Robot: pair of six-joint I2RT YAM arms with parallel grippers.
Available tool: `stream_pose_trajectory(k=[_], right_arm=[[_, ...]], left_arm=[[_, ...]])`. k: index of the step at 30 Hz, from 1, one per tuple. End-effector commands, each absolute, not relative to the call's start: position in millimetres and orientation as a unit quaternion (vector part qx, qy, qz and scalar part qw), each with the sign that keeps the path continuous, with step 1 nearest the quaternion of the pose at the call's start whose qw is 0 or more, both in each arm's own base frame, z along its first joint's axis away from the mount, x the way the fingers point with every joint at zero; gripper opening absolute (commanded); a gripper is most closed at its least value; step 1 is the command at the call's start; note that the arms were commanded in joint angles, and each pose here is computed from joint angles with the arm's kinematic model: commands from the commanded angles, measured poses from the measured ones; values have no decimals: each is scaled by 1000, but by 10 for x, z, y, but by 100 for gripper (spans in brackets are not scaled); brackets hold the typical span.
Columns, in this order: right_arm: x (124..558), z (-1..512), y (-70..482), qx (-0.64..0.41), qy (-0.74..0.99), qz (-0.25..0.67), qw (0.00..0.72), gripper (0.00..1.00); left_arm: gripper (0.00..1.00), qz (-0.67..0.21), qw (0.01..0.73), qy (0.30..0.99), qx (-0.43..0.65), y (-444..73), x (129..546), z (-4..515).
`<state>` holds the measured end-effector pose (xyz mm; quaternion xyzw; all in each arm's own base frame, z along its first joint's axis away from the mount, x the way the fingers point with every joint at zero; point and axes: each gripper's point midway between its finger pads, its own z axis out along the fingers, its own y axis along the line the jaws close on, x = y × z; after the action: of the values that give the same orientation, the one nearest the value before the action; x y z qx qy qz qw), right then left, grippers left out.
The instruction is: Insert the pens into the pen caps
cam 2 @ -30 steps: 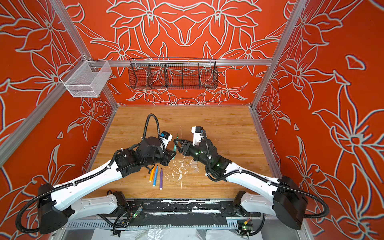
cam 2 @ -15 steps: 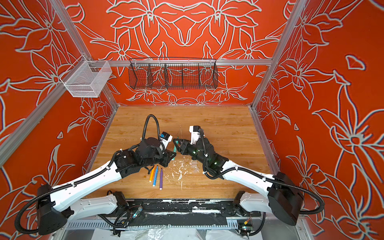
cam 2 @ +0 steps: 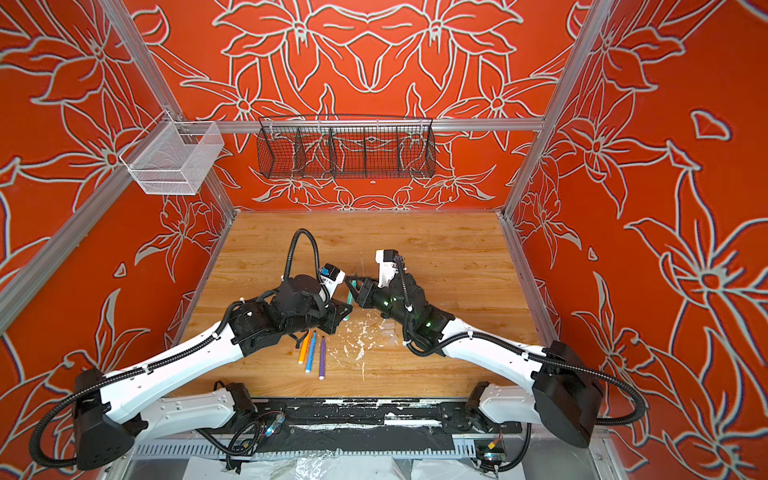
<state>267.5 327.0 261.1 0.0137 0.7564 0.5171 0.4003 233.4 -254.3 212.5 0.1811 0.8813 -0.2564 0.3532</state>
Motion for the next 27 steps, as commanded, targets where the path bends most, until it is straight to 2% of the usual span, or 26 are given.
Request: stream_pose_trajectory(k=[1,7,14,20,24,27], right_arm=[[2684,2717,3304,15,749,523,407,30],[2690,2686,3314,15,752,519,405,29],[2701,2681,3298,19,753,516,408,15],[2688,2719,3279,24,749,519,411,8],[2662,2747,3264,24,745,521,416,7],[2645,2765,3267,22,744,521,418,7]], left_arm=[[0,-269,366,871,188,-2585,2324,2257],[0,-271,369,869,189,-2594,2330,2292],[0,-272,376,866,187,-2580,2335,2329],[21,-270,383,864,183,-2569,2356,2348],[28,-269,392,861,182,-2579,2387,2375],[30,-267,393,860,184,-2603,2417,2372]])
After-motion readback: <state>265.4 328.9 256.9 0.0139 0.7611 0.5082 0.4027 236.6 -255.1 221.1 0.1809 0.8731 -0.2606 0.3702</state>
